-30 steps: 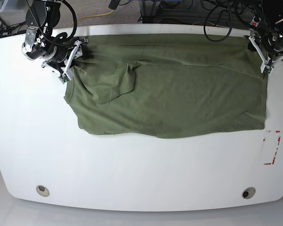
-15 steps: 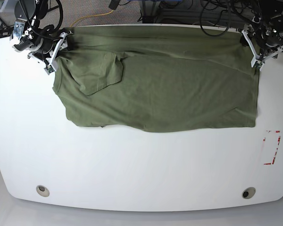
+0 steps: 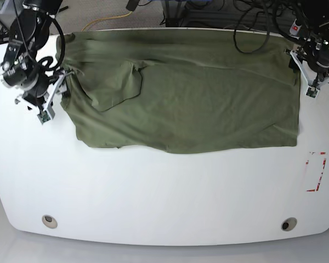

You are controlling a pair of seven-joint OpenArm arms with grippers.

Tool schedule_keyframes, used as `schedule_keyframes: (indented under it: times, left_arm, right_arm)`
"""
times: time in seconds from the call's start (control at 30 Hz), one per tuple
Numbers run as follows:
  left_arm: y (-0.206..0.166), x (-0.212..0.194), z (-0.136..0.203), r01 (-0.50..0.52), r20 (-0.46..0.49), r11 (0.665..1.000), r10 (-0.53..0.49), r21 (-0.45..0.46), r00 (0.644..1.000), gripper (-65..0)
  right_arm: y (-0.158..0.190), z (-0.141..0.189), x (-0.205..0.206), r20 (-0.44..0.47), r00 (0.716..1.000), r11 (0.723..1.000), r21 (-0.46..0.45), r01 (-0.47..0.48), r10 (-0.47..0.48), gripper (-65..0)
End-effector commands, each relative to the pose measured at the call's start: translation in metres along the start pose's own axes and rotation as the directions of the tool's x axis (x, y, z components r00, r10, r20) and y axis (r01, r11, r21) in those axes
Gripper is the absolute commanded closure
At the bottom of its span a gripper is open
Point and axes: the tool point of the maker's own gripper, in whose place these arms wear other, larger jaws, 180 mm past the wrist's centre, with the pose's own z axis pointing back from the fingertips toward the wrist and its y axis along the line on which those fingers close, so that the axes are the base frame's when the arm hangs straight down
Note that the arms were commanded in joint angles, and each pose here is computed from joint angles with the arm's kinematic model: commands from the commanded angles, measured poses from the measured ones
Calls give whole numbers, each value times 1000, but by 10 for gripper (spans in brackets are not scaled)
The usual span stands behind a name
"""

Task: Fold the T-shirt properly
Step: 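Move the right gripper to the shirt's hem corner and pull it outward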

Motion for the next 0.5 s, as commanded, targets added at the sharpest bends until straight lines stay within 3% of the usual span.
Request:
schedule_keyframes:
  times: [0.0,0.2,0.37,0.47]
  left_arm:
    - [14,20,6,-5,57,999,2,39,998,-396]
    - [39,59,8,-61,150,994,46,92,988,-396]
    - [60,79,12,-60,152,981,32,184,988,-396]
    - [60,88,11,-38,147,980,8,197,989,-396]
  right_arm:
    - [-10,-8,18,31,999,1000,7,11,-11,-328]
    - [-32,-40,64,82,991,992,76,96,-103,-328]
    - [-42,-64,94,118,974,973,152,174,-193,-328]
    - [-33,-80,116,134,971,964,209,165,-196,-328]
